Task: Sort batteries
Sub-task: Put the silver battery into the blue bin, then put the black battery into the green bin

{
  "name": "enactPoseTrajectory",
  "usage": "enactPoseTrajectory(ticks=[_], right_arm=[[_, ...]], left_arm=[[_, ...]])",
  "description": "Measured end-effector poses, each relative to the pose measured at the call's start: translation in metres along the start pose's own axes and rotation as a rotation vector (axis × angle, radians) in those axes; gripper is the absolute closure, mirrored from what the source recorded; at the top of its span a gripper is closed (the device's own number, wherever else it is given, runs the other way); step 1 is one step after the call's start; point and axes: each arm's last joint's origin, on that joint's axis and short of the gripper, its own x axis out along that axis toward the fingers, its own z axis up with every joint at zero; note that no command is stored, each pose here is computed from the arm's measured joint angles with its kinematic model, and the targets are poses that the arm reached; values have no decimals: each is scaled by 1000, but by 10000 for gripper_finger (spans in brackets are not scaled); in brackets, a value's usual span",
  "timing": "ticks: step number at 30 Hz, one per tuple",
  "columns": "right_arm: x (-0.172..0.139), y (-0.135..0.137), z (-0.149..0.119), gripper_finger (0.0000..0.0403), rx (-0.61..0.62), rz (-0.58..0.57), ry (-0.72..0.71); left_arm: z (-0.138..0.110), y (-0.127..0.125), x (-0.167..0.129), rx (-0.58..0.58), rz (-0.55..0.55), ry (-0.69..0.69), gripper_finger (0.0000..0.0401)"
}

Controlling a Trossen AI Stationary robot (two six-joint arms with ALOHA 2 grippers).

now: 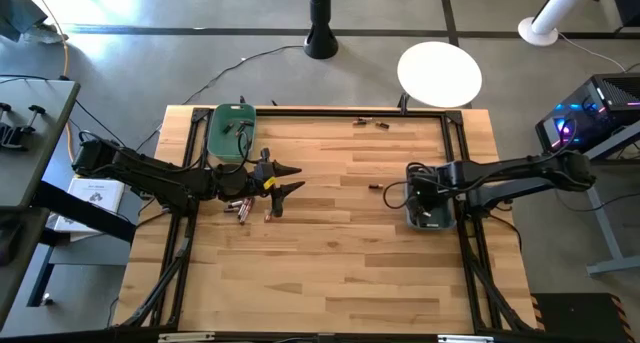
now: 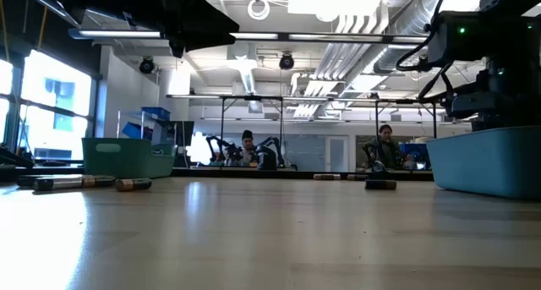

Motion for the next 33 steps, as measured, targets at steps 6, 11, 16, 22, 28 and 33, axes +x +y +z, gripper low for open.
enactPoseTrajectory(ticks=[6, 11, 16, 22, 28, 33], right_arm=[[8, 0, 5, 356, -23, -56, 35], [15, 1, 7, 324, -45, -114, 43], [11, 1, 8, 282, -96, -139, 12], [-29, 7, 13, 270, -128, -158, -41], [-85, 35, 15, 270, -281, -40, -293], [-104, 77, 9, 270, -571, 225, -551]], left_arm=[[0, 0, 0, -7, 0, 1, 238], [0, 0, 0, -7, 0, 1, 238], [0, 0, 0, -7, -1, 1, 238], [0, 0, 0, -9, -1, 1, 238], [0, 0, 0, -24, -2, 2, 238], [0, 0, 0, -31, -2, 2, 238]])
